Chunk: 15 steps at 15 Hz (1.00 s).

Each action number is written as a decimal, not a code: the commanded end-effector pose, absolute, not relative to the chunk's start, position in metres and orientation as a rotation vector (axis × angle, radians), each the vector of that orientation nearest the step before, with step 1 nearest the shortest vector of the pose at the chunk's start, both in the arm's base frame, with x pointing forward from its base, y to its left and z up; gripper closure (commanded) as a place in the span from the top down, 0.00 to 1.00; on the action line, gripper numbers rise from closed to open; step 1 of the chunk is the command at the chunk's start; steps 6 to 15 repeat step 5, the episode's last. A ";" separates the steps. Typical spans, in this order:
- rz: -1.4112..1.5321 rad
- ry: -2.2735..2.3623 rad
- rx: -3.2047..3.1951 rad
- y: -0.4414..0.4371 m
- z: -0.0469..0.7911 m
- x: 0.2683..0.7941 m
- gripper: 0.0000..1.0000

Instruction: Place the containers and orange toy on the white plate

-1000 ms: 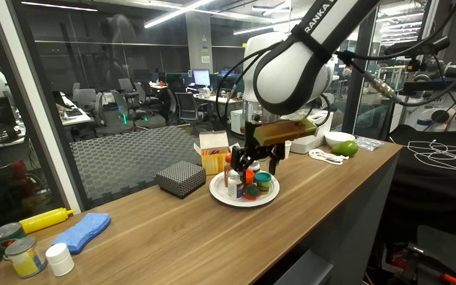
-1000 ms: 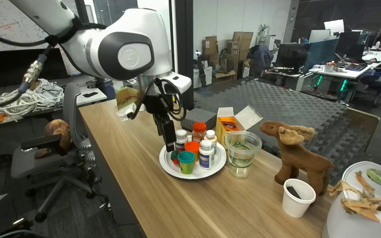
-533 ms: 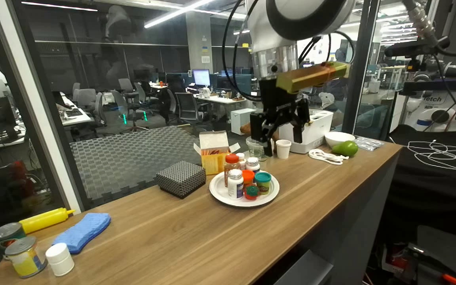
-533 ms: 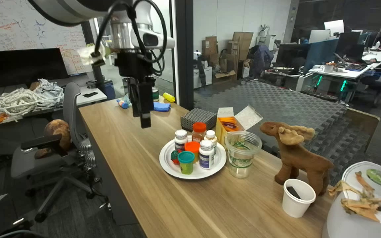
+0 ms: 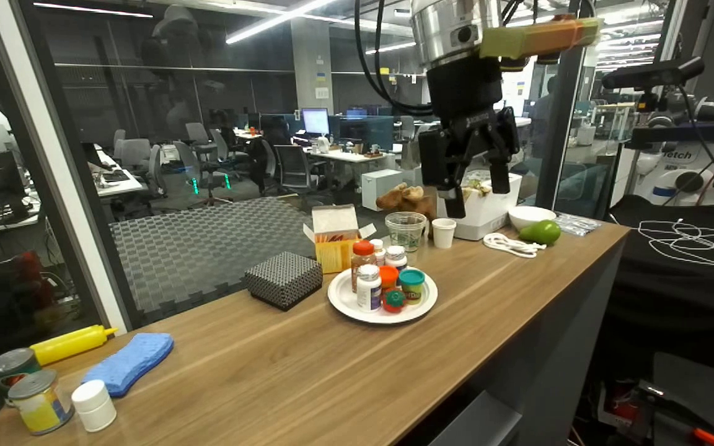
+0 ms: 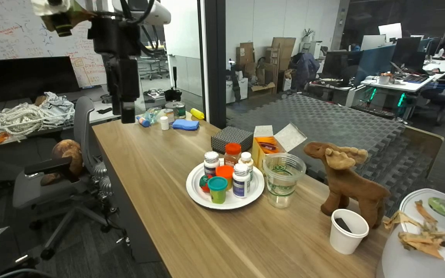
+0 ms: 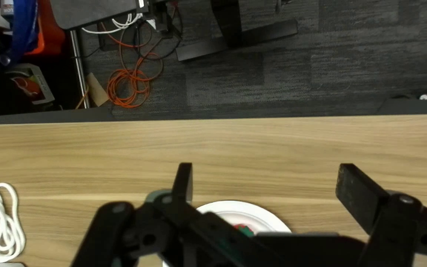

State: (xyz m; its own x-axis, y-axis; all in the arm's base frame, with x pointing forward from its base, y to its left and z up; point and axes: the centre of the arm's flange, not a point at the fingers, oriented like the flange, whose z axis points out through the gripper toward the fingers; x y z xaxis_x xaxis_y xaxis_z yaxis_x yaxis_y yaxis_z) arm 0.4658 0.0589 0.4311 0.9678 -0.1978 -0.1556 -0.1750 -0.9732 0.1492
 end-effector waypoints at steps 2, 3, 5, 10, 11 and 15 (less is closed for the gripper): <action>-0.264 -0.263 3.002 0.061 0.434 0.460 1.00; -0.263 -0.258 3.005 0.061 0.434 0.458 1.00; -0.266 -0.254 3.005 0.061 0.434 0.458 1.00; -0.266 -0.254 3.005 0.061 0.434 0.458 1.00; -0.266 -0.254 3.005 0.061 0.434 0.458 1.00; -0.266 -0.254 3.005 0.061 0.434 0.458 1.00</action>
